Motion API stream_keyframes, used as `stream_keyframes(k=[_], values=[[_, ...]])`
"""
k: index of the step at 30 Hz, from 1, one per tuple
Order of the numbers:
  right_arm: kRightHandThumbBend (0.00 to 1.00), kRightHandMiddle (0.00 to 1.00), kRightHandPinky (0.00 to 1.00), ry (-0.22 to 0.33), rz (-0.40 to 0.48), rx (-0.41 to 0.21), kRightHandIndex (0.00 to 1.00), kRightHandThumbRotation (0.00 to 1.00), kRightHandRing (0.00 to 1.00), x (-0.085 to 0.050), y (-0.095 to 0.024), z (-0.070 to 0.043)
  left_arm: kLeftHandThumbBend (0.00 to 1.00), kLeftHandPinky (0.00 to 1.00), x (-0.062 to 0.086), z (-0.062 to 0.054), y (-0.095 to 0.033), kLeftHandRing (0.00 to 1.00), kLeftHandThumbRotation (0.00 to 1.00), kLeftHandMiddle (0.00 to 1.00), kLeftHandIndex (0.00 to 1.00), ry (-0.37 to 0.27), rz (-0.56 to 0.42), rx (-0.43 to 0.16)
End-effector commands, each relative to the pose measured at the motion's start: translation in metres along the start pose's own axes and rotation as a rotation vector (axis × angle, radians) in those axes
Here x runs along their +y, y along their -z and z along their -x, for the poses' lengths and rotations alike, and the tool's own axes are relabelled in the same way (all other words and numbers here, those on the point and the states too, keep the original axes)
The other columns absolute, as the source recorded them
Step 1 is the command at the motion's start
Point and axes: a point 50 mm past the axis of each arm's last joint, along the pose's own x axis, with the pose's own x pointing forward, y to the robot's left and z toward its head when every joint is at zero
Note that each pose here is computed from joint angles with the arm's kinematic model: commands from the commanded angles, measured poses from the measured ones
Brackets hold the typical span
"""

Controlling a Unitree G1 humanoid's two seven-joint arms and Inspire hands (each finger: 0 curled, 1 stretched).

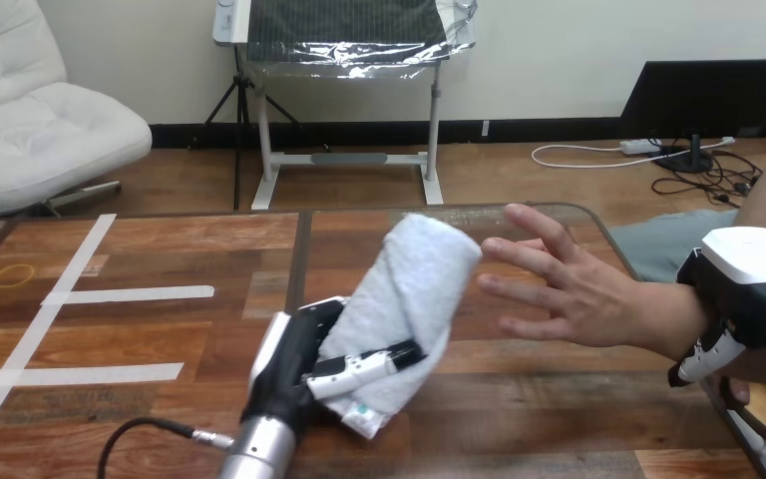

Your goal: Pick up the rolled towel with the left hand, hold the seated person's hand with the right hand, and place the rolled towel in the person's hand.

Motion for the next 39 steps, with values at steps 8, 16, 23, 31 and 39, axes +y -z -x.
stream_keyframes(k=[8,16,23,31,39], values=[[0.72,0.32,0.14,0.086,-0.077,-0.053,0.38,0.00,0.22,-0.018,-0.015,-0.005,0.84,0.39,-0.037,-0.045,-0.066,0.39,0.32,0.41,0.47,0.126,-0.007,-0.226],[0.73,0.33,0.15,0.086,-0.069,-0.053,0.39,0.00,0.24,-0.017,-0.015,-0.006,0.83,0.38,-0.057,-0.050,-0.076,0.40,0.32,0.42,0.48,0.186,0.001,-0.243],[0.73,0.33,0.15,0.080,-0.072,-0.042,0.39,0.00,0.24,-0.017,-0.014,-0.006,0.84,0.35,-0.077,-0.053,-0.085,0.38,0.33,0.42,0.48,0.235,0.009,-0.266],[0.73,0.32,0.14,0.084,-0.077,-0.035,0.37,0.00,0.22,-0.017,-0.014,-0.006,0.85,0.35,-0.100,-0.054,-0.094,0.38,0.34,0.43,0.48,0.295,0.036,-0.279],[0.72,0.31,0.13,0.094,-0.088,-0.042,0.36,0.00,0.21,-0.017,-0.013,-0.005,0.85,0.36,-0.119,-0.052,-0.102,0.39,0.36,0.42,0.47,0.342,0.055,-0.303]])
